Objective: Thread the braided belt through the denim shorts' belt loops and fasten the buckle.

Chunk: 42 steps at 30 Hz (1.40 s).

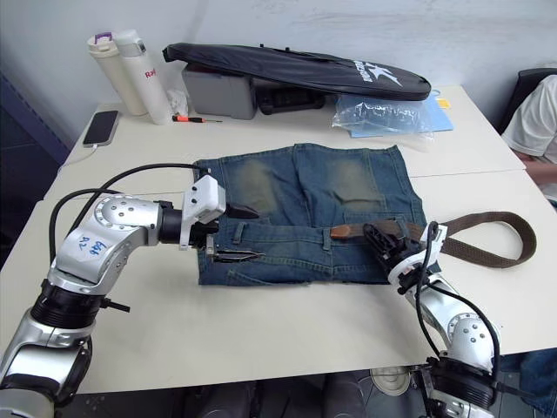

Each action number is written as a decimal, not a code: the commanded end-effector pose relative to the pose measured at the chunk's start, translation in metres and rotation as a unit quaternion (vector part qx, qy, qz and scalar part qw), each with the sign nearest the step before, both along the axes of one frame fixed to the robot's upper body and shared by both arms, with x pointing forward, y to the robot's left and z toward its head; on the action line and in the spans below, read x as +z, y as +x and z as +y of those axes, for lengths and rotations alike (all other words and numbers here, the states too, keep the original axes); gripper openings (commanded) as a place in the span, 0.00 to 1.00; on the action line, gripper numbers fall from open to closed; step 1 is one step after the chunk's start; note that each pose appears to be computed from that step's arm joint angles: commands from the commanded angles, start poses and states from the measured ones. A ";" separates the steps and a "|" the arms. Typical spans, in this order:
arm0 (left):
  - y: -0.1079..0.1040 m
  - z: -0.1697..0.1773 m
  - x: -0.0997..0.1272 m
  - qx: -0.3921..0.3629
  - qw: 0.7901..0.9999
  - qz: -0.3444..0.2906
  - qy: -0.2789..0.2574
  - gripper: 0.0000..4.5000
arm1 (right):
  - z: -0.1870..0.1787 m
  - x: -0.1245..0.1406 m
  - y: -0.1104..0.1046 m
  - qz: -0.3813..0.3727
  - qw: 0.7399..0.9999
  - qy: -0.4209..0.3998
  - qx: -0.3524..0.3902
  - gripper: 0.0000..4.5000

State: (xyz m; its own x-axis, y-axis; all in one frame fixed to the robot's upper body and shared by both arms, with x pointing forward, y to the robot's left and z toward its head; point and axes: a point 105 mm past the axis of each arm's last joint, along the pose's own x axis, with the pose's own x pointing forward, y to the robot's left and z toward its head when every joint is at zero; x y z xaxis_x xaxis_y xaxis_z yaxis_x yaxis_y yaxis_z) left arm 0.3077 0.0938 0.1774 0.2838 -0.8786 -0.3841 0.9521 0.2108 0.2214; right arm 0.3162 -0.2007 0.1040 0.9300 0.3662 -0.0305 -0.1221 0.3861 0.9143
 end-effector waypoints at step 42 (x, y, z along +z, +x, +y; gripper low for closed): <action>-0.003 -0.008 0.002 -0.005 1.000 -0.021 -0.004 1.00 | 0.057 0.022 0.003 0.002 0.997 0.023 0.077 0.00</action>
State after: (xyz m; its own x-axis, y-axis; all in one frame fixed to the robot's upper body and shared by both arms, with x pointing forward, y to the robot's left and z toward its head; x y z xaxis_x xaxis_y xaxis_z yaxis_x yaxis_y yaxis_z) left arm 0.3082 0.0893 0.1709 0.2919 -0.8761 -0.3837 0.9506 0.2215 0.2173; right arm 0.3189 -0.1525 0.1152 0.8783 0.4757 -0.0473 -0.1212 0.3172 0.9406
